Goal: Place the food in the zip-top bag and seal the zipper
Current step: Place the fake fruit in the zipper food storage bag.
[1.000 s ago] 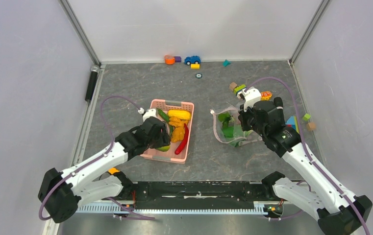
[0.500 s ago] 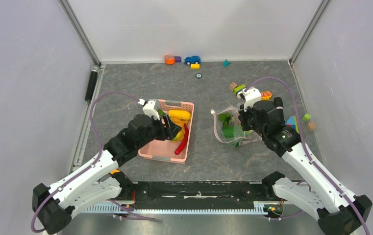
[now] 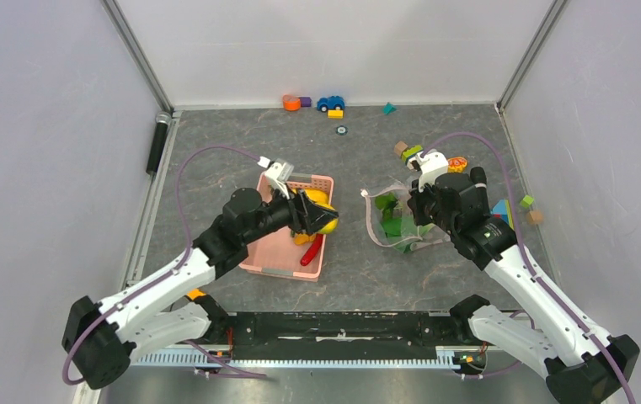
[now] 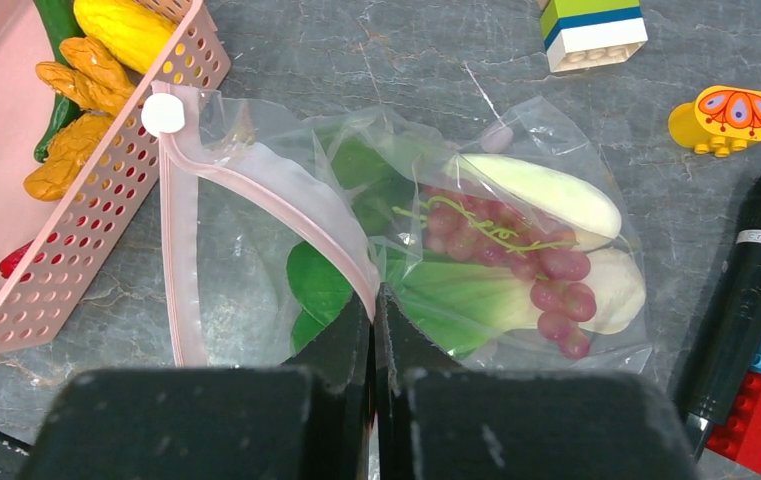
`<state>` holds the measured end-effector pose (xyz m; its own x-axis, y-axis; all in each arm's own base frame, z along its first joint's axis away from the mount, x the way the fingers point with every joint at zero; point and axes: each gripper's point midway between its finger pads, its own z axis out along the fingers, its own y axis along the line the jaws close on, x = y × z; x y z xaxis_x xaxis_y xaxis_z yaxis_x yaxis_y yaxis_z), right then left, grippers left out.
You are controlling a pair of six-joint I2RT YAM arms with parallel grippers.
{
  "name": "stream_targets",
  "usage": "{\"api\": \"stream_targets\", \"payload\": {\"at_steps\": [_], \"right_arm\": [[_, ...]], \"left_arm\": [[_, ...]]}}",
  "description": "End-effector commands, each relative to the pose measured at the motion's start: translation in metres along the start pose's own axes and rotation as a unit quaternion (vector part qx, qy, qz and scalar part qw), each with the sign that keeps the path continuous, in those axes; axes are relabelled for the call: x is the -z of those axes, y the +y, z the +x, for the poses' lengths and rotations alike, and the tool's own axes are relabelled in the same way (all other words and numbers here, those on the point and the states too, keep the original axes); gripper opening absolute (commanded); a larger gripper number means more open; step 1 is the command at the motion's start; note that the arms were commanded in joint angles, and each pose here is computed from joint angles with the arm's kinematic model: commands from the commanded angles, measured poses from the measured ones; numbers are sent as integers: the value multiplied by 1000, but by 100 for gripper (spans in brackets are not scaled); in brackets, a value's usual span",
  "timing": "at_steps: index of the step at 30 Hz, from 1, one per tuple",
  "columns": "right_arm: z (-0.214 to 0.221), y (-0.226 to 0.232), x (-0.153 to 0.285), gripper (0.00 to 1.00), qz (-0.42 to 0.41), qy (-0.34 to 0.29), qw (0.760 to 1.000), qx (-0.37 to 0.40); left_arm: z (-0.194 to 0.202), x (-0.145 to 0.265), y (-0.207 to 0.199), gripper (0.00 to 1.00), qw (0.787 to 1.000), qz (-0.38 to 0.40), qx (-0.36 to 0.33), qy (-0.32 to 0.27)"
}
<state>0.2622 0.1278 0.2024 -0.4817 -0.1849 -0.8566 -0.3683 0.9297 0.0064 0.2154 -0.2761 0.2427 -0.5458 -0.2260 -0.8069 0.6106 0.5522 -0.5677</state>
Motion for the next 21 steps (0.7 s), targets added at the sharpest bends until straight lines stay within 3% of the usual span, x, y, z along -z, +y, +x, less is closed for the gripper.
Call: {"api": "stream_targets", "payload": {"at_steps": [1,10,21], "right_arm": [[-24,7,4,0,-14,-38,999,-24],[-56,32,17,0,-80,-66,993,-60],[-76,72,29,0,-186,-42,979,-71]], "left_arm": [[-22,-16,-47,16,992,123,-16,-32],[-23,-51,-80,18,983,180,-21,-15],[-34,-92,-91,18,989,138,-27,-48]]}}
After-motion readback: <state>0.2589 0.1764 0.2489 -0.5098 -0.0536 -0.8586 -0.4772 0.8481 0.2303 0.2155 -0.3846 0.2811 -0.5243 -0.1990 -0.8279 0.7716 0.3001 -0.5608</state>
